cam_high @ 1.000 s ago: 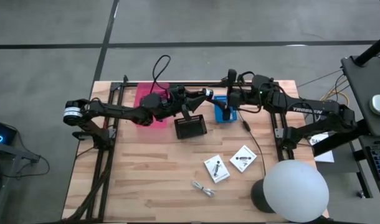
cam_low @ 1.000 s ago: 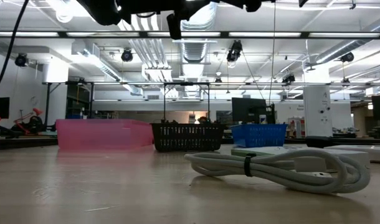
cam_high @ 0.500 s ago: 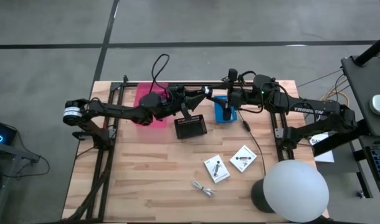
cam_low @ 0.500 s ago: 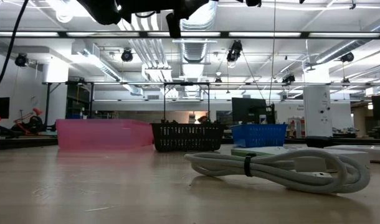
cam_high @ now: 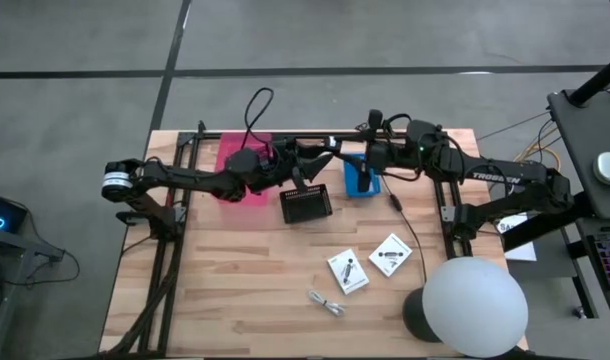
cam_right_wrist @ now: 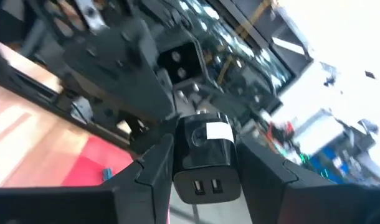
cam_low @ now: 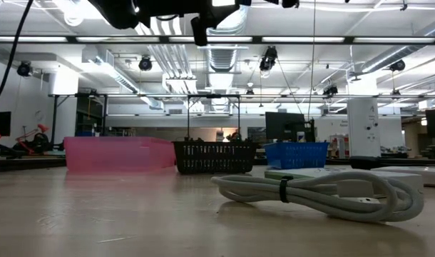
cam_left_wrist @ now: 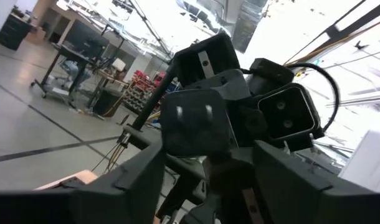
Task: Pick and place items into bin
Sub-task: Put the black charger adapter into the blue bin
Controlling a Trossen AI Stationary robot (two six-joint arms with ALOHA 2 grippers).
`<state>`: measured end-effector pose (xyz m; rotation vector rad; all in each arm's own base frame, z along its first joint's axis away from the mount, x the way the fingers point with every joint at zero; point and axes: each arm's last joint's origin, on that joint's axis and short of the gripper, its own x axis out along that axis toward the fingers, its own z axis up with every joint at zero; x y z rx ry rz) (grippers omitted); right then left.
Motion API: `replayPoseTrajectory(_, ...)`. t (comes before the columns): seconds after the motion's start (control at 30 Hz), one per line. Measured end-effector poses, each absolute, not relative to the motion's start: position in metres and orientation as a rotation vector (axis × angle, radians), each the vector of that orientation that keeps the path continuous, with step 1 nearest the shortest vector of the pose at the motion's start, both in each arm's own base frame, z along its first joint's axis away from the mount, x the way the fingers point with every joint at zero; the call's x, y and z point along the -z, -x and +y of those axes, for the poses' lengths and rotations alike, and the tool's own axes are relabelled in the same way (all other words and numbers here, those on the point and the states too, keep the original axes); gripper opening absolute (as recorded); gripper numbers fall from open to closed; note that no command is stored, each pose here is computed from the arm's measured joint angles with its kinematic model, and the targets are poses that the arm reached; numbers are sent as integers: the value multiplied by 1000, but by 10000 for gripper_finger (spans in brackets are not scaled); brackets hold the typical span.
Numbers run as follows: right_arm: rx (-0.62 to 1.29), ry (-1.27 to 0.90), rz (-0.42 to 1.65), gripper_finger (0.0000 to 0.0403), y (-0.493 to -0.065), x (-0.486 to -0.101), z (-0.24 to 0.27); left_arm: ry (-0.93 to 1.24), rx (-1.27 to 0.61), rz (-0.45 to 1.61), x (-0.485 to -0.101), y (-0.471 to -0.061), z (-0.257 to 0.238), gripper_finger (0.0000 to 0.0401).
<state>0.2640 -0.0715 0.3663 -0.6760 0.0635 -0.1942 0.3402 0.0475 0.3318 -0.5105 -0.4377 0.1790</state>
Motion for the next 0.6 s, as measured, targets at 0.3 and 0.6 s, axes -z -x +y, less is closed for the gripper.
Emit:
replayPoseTrajectory(0.3, 271, 511, 141, 129, -259, -360, -87, 514, -211, -438, -330, -340, 52, 267)
replayPoseTrajectory(0.6, 331, 445, 239, 128, -251, -350, -104, 510, -194, -429, -334, -336, 52, 269)
